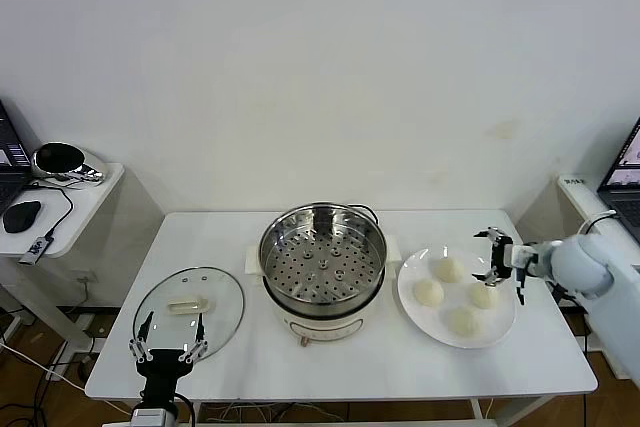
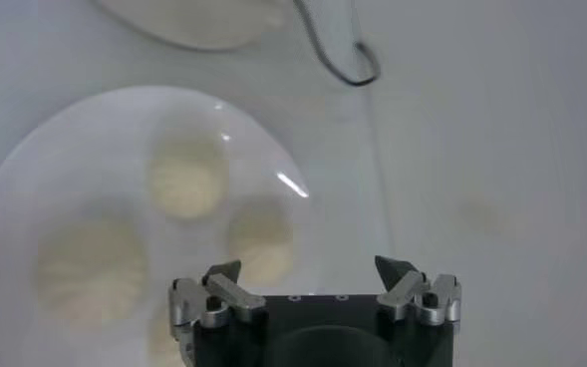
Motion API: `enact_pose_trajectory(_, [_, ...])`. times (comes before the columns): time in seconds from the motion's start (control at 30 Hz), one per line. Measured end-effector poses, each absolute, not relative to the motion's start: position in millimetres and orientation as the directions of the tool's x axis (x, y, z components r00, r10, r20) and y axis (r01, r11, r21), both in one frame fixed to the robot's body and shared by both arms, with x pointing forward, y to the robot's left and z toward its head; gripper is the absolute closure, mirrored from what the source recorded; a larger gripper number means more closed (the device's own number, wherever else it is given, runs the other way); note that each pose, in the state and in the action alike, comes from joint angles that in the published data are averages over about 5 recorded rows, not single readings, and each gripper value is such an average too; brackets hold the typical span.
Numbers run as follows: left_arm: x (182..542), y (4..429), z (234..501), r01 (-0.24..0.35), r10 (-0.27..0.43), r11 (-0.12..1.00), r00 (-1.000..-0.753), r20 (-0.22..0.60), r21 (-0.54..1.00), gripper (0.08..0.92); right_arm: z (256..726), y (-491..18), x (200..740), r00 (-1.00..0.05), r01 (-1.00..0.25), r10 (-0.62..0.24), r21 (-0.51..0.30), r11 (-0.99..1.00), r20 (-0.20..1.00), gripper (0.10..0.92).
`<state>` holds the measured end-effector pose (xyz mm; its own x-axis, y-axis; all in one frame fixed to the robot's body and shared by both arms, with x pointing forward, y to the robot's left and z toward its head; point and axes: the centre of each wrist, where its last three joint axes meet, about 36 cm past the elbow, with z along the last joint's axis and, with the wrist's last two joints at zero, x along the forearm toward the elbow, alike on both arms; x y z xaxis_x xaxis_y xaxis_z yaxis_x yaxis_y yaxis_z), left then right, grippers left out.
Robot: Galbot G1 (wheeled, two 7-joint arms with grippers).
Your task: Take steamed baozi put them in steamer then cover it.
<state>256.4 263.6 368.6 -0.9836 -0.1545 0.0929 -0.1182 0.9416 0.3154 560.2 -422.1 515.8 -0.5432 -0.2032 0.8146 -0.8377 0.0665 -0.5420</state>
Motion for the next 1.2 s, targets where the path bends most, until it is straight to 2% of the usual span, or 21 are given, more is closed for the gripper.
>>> enact_pose_trajectory(0.23, [258.9,269.6,370.1,-0.129,-0.166,0.935,-0.982,0.086,0.329,0.177,507.1,-414.2,603.0,-0.415,-0.908,-0.156,-0.420,0.001,0.896,0.200])
enact_pose_trajectory(0.43, [259.9,273.5,370.8,-0.135,-0.172,0.932,-0.982,0.083,0.338,0.177,492.7,-402.4,631.8,-0.348,-0.935,-0.118,-0.353,-0.019,0.930,0.200])
enact_pose_trajectory(0.9, [262.5,281.2,369.1,-0.149,-0.186,0.924,-0.980,0.073,0.351,0.177,460.5,-379.3,673.4,-0.278,-0.960,-0.051,-0.279,-0.027,0.959,0.200])
enact_pose_trajectory(1.2, [263.0,282.9,368.8,-0.151,-0.186,0.923,-0.980,0.067,0.355,0.177,449.9,-366.6,685.2,-0.270,-0.962,-0.040,-0.271,-0.026,0.962,0.232])
